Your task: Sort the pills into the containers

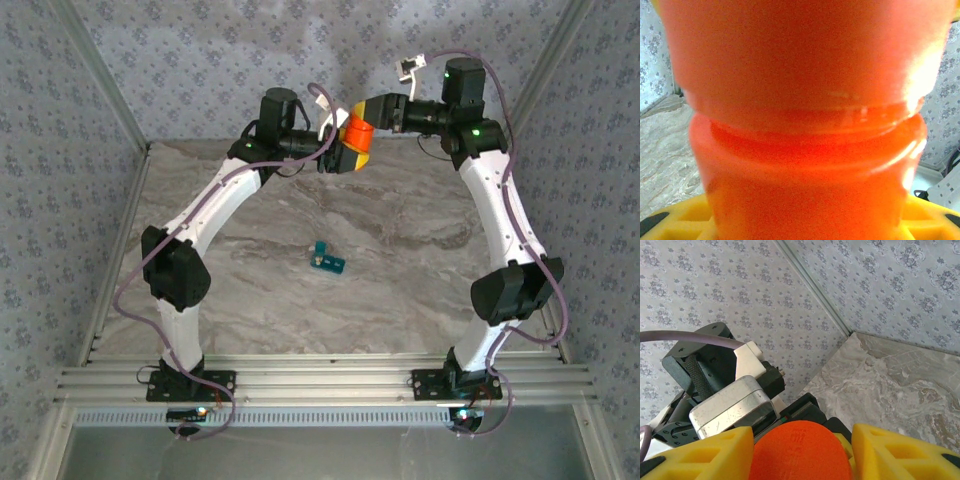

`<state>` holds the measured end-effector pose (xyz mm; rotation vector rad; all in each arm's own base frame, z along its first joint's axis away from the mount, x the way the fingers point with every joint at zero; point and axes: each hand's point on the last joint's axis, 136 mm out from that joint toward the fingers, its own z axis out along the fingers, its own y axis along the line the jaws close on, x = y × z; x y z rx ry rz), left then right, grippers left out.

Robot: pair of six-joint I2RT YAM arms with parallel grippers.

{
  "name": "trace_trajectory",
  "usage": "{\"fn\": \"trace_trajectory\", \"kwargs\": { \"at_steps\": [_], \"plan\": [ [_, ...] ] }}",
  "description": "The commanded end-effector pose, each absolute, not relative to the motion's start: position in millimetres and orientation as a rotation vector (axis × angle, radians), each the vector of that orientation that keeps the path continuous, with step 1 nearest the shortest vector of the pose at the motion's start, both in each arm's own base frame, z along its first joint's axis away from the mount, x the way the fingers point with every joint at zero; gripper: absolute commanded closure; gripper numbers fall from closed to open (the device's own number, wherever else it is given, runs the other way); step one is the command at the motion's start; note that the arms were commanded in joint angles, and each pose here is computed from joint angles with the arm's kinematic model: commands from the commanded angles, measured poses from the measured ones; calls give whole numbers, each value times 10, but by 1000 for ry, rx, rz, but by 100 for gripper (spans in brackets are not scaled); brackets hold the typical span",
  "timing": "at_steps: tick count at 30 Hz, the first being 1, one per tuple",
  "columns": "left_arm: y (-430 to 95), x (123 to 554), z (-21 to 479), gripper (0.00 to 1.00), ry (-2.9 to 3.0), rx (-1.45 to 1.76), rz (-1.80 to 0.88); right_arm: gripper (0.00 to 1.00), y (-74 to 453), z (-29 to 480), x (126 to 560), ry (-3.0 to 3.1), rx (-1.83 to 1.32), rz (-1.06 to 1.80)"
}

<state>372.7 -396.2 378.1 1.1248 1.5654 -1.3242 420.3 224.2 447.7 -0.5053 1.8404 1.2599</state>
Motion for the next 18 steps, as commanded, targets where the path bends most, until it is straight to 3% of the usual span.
{"fn": "trace_trajectory", "kwargs": {
  "at_steps": [1, 4, 18],
  "plan": [
    [-3994, 3630, 4035, 100, 1459, 1170, -1332, 35, 2241, 4437, 4146, 1859, -503, 1256],
    [-3993, 3633, 4017, 100, 1468, 1172, -1332, 24, 2178, 4475, 4175, 1854, -474, 1244],
    [-4013, 3652, 4002, 100, 1471, 1176, -1337, 18, 2058, 4762, 4056, 1776, -476, 1229]
  ]
}}
